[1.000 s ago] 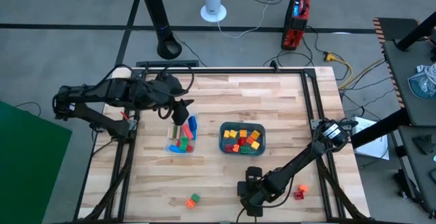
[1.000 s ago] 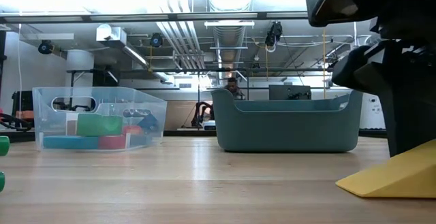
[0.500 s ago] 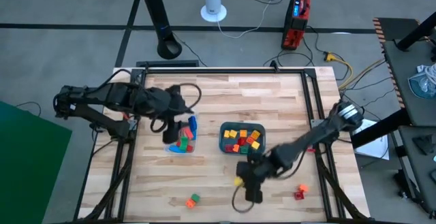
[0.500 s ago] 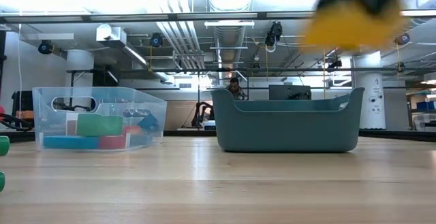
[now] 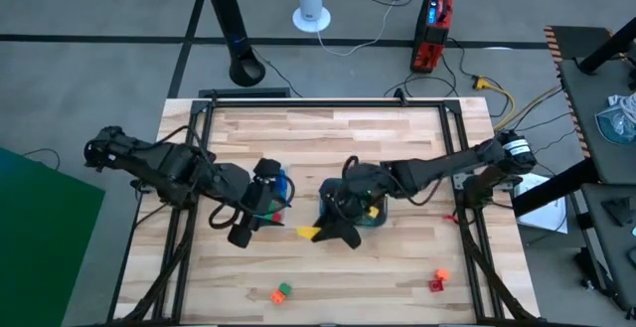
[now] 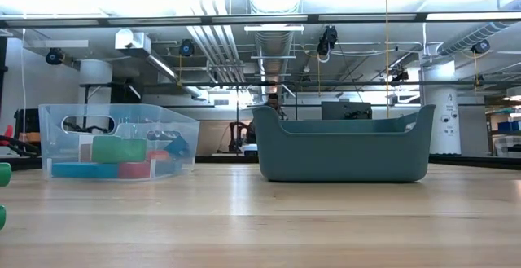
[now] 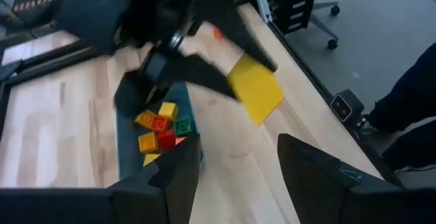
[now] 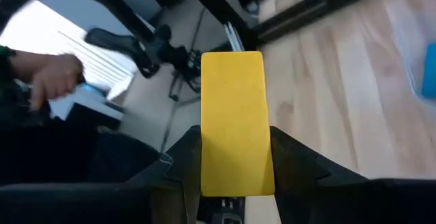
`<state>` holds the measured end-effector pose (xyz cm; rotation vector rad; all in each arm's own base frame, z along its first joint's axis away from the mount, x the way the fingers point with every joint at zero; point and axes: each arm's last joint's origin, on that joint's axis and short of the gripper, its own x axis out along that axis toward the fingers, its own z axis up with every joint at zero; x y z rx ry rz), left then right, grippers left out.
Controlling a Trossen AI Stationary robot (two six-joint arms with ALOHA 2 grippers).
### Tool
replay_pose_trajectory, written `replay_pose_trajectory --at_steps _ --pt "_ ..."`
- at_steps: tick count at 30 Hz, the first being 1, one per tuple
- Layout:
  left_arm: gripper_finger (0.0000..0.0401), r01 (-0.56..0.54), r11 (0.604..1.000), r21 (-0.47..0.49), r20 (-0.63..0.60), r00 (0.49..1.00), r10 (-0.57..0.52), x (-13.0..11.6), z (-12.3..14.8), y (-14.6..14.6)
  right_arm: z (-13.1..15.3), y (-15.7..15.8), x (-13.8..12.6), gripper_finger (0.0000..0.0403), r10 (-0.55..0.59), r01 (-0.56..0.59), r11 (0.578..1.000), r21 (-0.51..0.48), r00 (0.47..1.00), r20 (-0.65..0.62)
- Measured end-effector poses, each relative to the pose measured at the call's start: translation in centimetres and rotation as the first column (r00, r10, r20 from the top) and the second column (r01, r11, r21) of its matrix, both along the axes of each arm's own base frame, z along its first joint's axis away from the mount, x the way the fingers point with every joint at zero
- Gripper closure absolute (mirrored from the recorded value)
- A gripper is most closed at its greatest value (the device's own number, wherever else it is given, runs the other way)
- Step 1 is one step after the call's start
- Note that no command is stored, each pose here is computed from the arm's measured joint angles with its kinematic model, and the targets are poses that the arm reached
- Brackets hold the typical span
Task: Sort blocks by size
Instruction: Put the yellow triangular block into the transparent bin
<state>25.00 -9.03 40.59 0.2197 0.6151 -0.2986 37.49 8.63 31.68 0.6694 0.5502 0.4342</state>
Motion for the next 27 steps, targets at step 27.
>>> replay_pose_trajectory --at_steps 27 --pt "0.0247 0.096 0.99 0.108 0.128 0.986 -0.109 0.7 0.8 -0.4 1.6 -3.9 1.7 0.0279 -0.011 -0.006 0.997 0.078 0.974 0.224"
